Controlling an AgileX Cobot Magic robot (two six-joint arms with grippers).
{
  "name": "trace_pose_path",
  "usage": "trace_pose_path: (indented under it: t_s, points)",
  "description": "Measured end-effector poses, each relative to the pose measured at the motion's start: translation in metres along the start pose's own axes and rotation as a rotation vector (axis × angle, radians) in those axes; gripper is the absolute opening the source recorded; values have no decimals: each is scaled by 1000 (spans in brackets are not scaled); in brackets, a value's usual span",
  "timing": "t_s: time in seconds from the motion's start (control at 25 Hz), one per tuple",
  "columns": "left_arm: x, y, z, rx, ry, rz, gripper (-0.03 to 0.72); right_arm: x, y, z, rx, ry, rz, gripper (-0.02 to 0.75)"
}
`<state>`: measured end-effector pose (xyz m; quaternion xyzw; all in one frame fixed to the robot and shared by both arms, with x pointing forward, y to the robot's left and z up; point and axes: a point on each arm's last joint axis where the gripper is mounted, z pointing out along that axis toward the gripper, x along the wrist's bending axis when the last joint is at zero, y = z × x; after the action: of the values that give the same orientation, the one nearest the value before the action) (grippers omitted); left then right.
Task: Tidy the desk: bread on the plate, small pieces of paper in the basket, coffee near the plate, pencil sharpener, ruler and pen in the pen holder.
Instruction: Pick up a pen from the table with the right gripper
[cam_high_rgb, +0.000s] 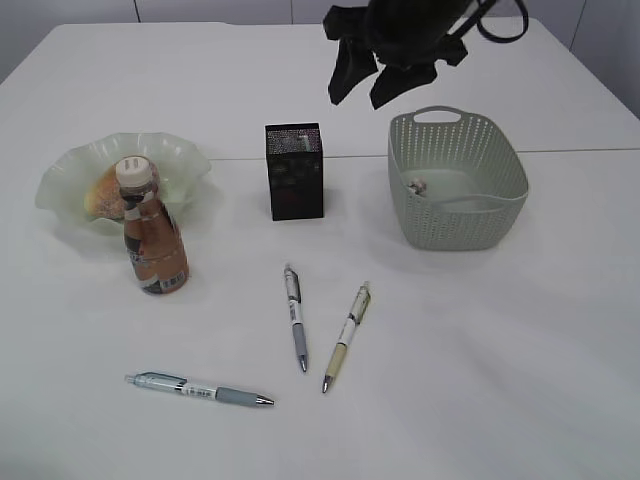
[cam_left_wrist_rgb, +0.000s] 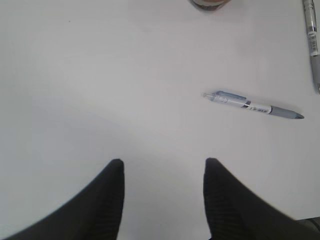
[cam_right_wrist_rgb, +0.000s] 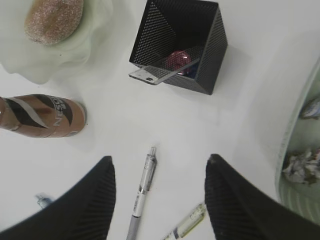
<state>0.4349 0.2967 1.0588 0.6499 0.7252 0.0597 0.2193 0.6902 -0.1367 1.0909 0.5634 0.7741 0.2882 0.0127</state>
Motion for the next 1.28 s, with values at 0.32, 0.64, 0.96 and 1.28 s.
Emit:
trace_pose_path:
  t_s: [0.32,0.64,0.96,1.28]
  points:
    - [0,0,0,0,0,0,379,40,-25,-2,73,-74,-43,420]
    - [0,0,0,0,0,0,375,44,-85,51,348,-91,8,420]
    - [0,0,0,0,0,0,372,38,-105,66,419,-132,167,420]
    - [0,0,0,0,-3,-2,371,28,-108,90,390,-240,519,419]
